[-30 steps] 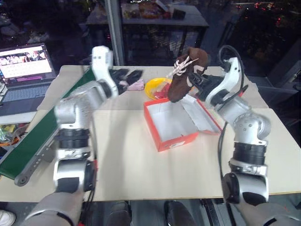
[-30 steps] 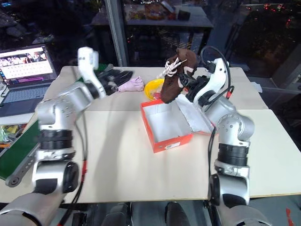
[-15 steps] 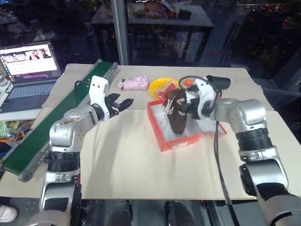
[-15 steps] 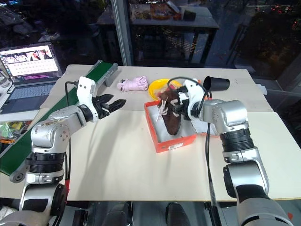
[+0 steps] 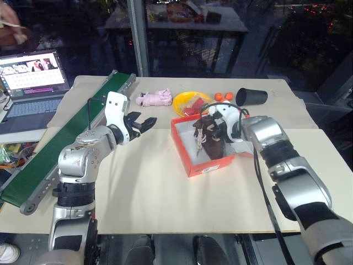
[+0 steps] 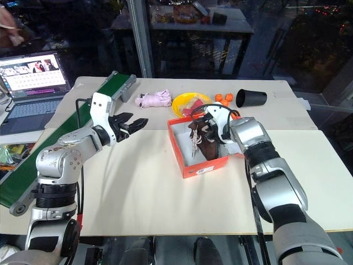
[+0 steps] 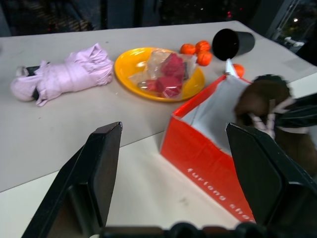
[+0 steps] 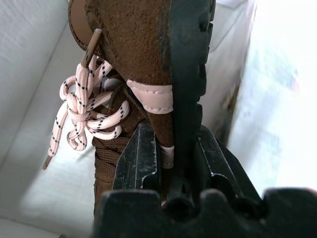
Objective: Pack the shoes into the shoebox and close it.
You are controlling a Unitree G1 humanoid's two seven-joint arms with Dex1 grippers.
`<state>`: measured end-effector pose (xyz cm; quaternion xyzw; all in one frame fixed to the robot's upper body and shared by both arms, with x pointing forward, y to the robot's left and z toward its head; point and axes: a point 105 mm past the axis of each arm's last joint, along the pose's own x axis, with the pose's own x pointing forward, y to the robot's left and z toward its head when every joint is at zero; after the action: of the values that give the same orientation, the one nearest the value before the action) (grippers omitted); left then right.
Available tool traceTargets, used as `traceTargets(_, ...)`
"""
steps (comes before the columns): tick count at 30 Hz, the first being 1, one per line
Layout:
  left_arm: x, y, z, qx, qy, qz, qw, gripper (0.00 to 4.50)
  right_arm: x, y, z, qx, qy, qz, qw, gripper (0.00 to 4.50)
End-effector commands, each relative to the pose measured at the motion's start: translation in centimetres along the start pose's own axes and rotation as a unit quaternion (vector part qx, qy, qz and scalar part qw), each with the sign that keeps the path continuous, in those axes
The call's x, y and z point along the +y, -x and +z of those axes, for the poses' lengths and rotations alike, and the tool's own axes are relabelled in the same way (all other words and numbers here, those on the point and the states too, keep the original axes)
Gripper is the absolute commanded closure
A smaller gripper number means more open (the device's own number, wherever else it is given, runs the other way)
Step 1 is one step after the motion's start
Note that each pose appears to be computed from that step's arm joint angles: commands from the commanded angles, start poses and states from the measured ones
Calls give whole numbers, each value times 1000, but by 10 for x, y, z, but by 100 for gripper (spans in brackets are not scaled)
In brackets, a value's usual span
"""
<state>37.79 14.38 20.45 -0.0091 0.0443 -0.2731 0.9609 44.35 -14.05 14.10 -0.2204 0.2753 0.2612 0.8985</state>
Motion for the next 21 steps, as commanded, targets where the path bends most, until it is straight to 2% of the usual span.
traceTargets(1,-5,3,13,-21,-10,-4,1000,93,-1,-10,-12,17,22,-7,1000,411)
traceTargets(3,-5,5,13,-19,-11,-4,1000,93,3,-17,-17,21,14,-7,1000,314)
traceTargets(6,-3,7,12,-15,-13,-1,1000,93,4,-20,-16,14,6,-8,1000,224)
traceTargets(12,3,14,8,-2,-14,9,1000,93,5,-16,13,-45,-30,-21,998,10)
traceTargets(16,7,18,7,2,-18,17,1000,93,10,-2,40,-91,-46,-14,995,3)
traceTargets(21,29,25,13,-10,-23,67,997,93,30,41,90,-213,-80,17,974,3)
